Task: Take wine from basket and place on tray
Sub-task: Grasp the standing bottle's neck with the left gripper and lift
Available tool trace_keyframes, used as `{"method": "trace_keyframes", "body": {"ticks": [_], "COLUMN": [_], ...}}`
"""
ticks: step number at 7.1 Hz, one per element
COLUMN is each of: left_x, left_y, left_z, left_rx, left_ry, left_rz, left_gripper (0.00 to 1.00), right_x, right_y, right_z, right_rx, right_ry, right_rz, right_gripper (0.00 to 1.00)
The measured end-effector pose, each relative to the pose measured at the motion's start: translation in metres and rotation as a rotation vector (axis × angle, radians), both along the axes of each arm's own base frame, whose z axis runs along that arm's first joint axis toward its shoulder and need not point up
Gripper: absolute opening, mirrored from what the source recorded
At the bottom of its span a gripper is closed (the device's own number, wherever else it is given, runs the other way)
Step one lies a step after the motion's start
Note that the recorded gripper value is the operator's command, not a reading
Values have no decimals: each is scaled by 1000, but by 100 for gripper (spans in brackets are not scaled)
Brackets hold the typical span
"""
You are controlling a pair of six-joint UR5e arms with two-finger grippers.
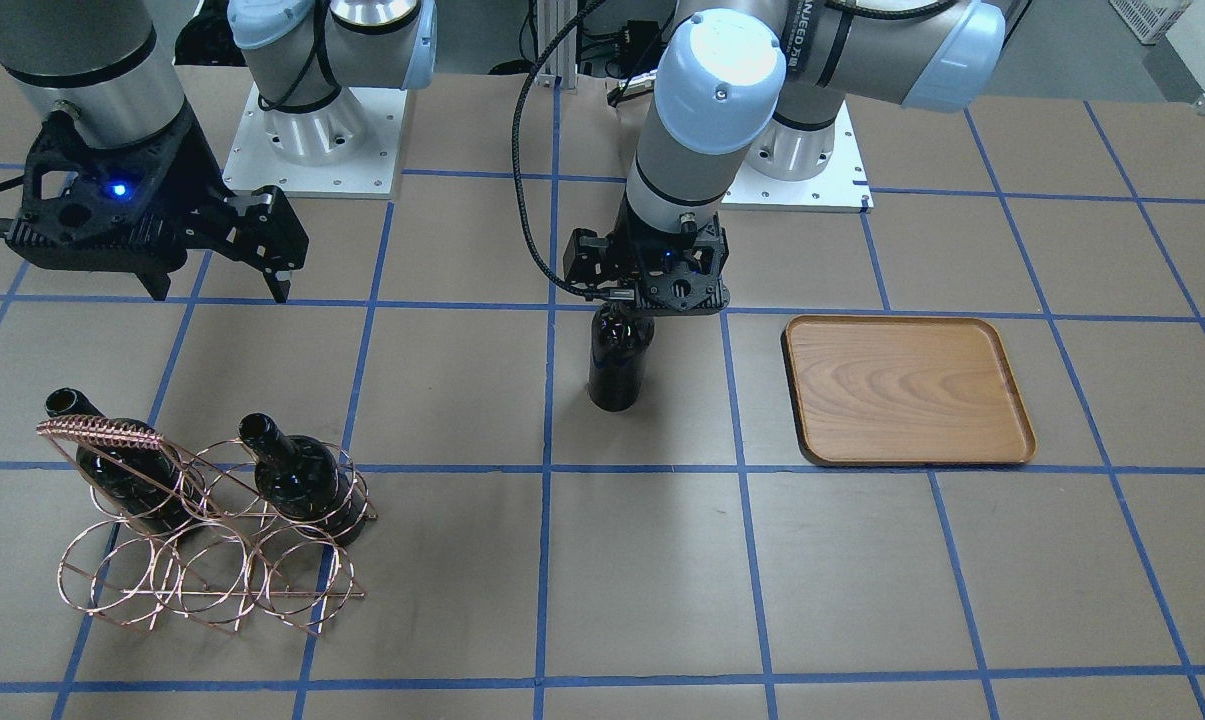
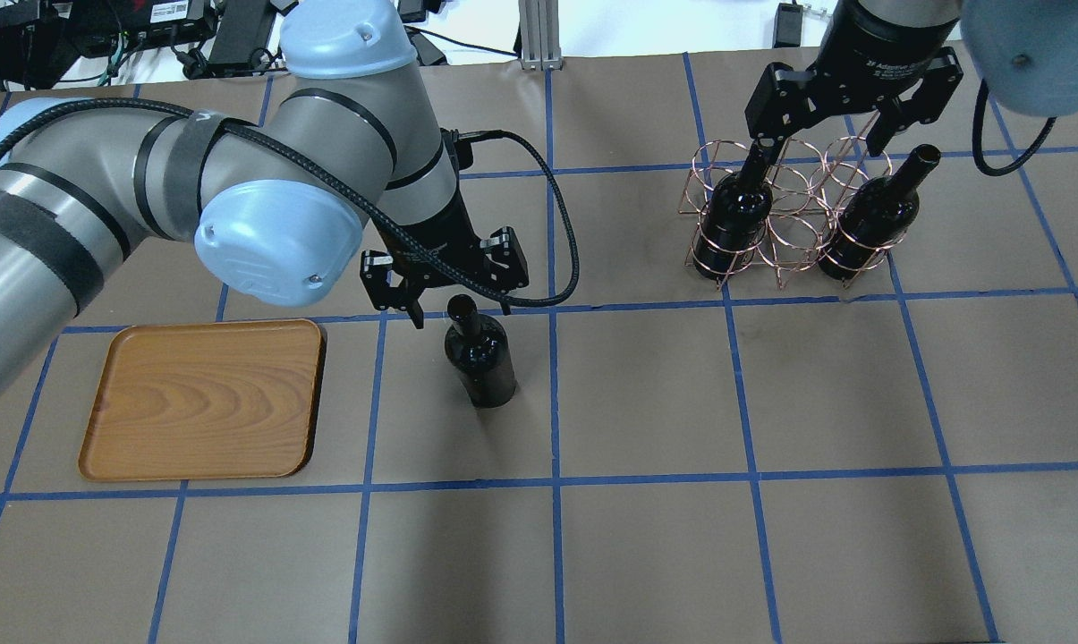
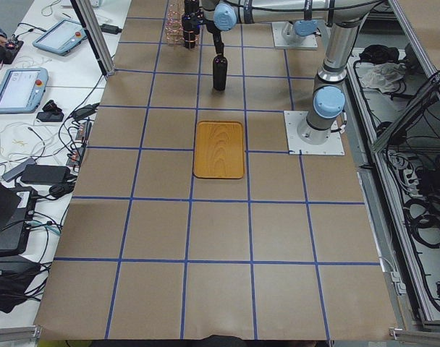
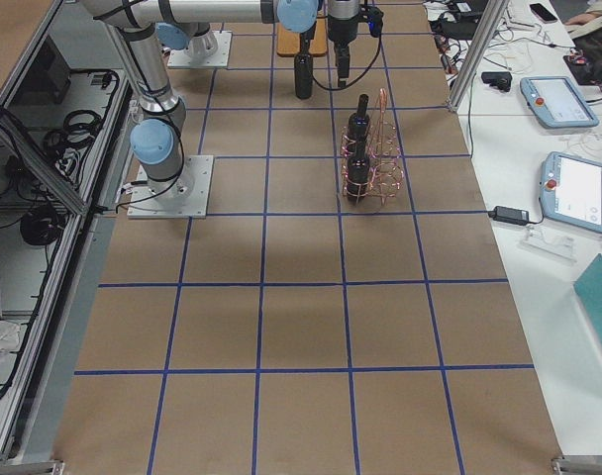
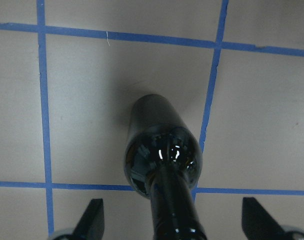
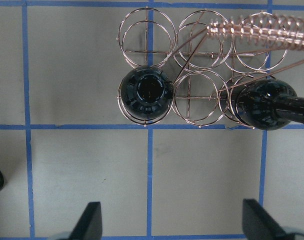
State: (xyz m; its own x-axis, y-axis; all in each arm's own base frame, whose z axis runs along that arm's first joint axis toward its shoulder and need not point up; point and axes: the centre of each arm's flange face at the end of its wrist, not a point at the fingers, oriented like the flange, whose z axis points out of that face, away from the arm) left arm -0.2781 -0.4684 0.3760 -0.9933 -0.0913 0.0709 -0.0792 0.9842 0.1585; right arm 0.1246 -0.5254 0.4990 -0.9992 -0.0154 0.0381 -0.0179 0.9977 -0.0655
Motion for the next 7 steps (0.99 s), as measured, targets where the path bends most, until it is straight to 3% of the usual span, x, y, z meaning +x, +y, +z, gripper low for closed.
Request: {"method": "trace_keyframes", "body": {"ticks": [1, 3, 7], "left_x": [-1, -2, 19], "left_y": [1, 3, 1], "left_z": [0, 0, 20], "left_rx": [0, -4, -57], "left_ry": [1, -1, -27], "left_rz": [-19, -46, -162], "left_gripper": [18, 8, 8], "right_x": [0, -1, -1], "right_y": [0, 0, 0], "right_z": [-1, -1, -2], "right_rx": [2, 4, 0], "right_ry": [2, 5, 5], "right_rz": [-1, -1, 2], "right_gripper": [100, 100, 100]}}
